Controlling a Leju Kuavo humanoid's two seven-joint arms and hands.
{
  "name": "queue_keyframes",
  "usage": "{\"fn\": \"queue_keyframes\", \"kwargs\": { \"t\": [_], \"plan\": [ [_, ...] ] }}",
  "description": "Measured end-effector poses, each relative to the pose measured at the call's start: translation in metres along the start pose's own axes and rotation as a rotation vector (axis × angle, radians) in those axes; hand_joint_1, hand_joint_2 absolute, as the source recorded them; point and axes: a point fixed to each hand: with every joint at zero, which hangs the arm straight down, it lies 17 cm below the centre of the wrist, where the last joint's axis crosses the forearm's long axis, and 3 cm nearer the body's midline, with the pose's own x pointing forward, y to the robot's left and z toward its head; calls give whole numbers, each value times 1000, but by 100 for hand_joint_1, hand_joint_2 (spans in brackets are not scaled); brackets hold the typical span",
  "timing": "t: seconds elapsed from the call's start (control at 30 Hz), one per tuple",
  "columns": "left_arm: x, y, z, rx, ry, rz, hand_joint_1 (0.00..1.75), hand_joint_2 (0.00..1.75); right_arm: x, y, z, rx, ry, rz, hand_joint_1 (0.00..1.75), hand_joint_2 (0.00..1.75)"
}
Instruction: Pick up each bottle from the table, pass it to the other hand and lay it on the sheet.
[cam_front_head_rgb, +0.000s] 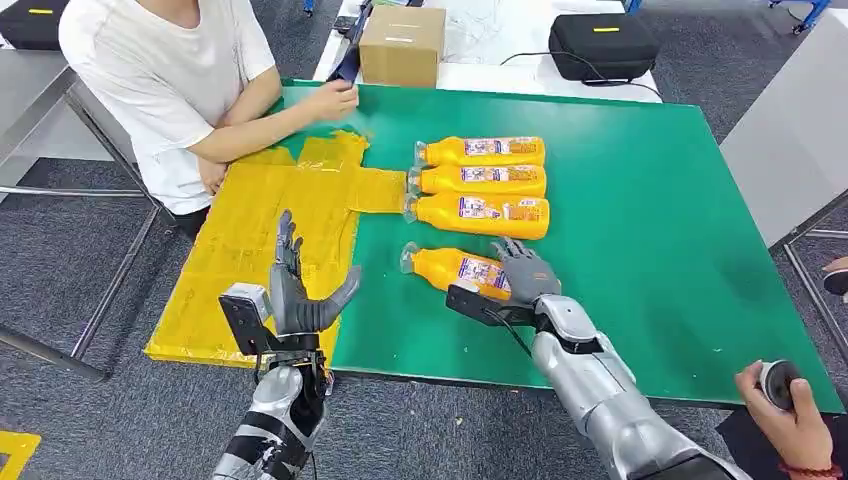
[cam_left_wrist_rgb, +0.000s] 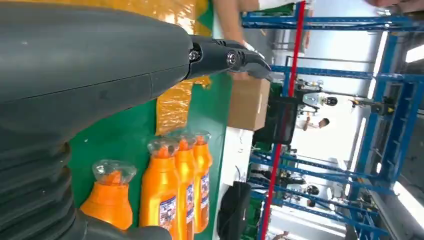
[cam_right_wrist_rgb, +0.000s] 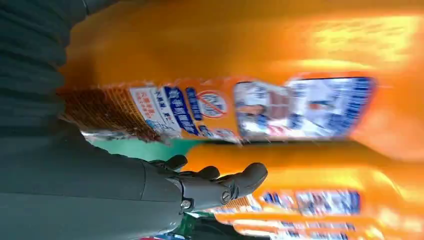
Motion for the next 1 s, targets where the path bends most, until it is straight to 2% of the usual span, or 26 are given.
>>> {"fn": "queue_keyframes", "kwargs": {
  "t": [0.33,0.63,0.67,0.7,0.73,1.0],
  "plan": [
    [-9,7,0,19,23,-11,0,175,-40,6,7,67,121,95,0,175],
    [-9,11,-2,29,22,-12,0,175,-55,8,12,90,146,96,0,175],
    [-9,12,-3,30,22,-13,0,175,-55,8,12,90,146,96,7,175],
    [-9,12,-3,31,22,-12,0,175,-55,8,12,89,146,97,154,175],
    [-9,12,-3,32,22,-12,0,175,-55,8,13,92,146,97,175,175],
    [-8,7,-8,25,19,-10,0,175,-59,22,15,155,146,4,175,175]
  ]
}}
